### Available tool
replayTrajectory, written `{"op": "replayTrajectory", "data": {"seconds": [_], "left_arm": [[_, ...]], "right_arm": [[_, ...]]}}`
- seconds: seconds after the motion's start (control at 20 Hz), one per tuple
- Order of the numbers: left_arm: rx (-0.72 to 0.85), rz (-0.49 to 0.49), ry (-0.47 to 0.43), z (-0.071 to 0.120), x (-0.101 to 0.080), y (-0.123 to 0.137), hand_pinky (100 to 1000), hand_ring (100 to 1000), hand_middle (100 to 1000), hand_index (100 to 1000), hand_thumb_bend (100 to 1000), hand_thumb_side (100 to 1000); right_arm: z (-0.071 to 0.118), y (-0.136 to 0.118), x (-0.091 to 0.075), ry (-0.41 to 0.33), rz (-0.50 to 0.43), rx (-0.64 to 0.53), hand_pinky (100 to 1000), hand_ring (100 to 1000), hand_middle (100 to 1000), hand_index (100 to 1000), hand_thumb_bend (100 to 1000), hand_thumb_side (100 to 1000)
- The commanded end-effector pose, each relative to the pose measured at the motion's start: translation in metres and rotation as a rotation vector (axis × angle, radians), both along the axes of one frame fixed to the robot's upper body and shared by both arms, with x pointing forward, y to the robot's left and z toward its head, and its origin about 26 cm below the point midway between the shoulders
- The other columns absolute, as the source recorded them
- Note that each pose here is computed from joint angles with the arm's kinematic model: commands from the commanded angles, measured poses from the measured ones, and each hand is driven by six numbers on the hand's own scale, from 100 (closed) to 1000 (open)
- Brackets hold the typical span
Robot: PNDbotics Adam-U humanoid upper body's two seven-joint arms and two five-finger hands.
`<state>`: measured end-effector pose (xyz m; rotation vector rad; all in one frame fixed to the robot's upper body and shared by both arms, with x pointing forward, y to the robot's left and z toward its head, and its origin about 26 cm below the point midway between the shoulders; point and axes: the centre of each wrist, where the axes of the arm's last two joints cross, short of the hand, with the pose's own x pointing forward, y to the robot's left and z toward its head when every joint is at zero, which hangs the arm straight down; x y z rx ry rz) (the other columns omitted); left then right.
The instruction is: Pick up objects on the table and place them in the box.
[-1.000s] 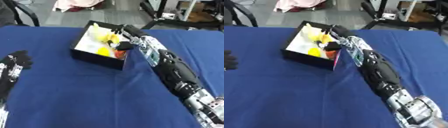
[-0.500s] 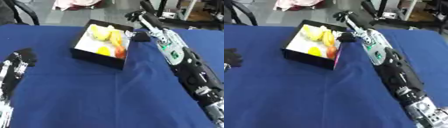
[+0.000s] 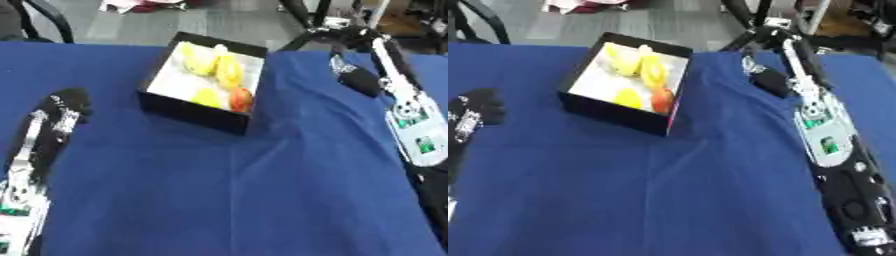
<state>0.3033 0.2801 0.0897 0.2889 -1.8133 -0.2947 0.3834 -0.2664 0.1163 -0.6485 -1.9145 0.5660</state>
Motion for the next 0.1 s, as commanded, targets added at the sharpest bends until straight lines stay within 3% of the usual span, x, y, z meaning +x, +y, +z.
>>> {"op": "replayTrajectory", "data": {"seconds": [0.05, 0.1], "left_arm": [[-0.003, 0.012, -0.008, 0.0011, 0.0000, 0.0003, 691, 661, 632, 806, 520, 814], [-0.006, 0.012, -0.004, -0.0003, -0.0003, -0.0003, 690, 661, 632, 805, 519, 815]], "right_arm": [[-0.0009, -0.0001, -0.0129, -0.053, -0.018, 0.096, 799, 758, 708, 817, 100, 534], [-0.0096, -0.0004, -0.0186, -0.045, -0.025, 0.121, 799, 758, 708, 817, 100, 534]]}}
